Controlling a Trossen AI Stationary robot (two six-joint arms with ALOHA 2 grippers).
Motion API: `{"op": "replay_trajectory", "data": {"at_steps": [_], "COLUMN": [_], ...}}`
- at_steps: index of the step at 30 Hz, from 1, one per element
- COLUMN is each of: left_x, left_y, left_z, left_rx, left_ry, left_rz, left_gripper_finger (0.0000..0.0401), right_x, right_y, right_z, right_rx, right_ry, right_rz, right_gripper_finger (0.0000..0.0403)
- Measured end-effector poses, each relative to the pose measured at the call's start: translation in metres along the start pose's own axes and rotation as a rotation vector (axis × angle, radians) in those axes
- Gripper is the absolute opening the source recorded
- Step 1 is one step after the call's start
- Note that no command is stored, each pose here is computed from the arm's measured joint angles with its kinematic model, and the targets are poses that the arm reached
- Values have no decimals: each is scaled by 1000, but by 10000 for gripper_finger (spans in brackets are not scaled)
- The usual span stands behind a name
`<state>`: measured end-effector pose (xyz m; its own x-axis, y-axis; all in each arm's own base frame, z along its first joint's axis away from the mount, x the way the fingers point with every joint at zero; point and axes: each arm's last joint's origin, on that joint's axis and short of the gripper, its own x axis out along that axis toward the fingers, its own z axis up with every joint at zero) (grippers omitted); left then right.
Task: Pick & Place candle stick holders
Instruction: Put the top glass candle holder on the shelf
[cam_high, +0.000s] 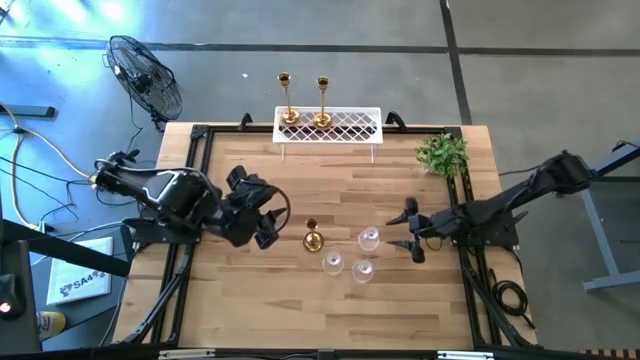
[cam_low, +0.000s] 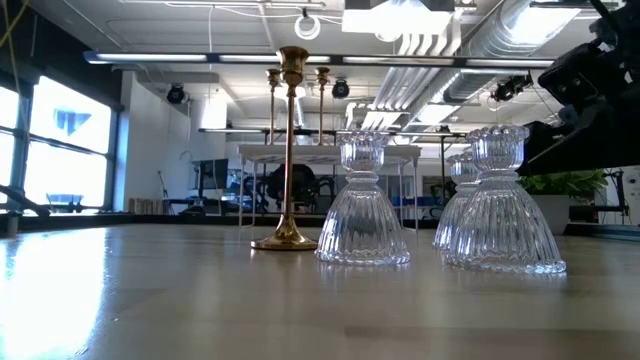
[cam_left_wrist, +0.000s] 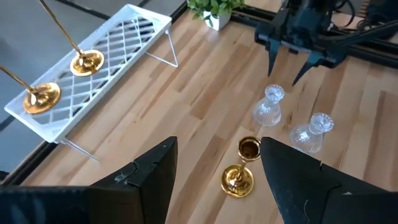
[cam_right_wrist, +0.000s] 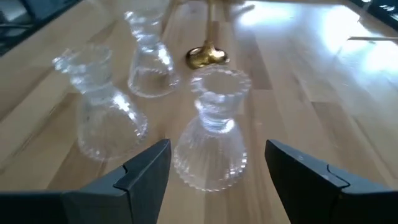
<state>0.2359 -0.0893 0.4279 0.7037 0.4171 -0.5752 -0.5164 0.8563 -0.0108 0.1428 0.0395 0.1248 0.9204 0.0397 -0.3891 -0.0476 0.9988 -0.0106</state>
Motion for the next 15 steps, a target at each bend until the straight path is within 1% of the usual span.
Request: {"op": "replay_trajectory", "data": {"at_steps": [7, 15], "left_x": [-1, -1], "left_y": [-1, 0], "left_z": [0, 1], "left_rx": [-8, -7], "left_ry": [-27, -41], "left_rz": [18, 35], "left_gripper_finger": [225, 225], "right_x": [10, 31], "right_y": [-3, -2], "right_z": [-2, 19], "right_rx": [5, -33], "right_ry": [38, 63], "right_rz": [-11, -12], "right_gripper_finger": [257, 257]}}
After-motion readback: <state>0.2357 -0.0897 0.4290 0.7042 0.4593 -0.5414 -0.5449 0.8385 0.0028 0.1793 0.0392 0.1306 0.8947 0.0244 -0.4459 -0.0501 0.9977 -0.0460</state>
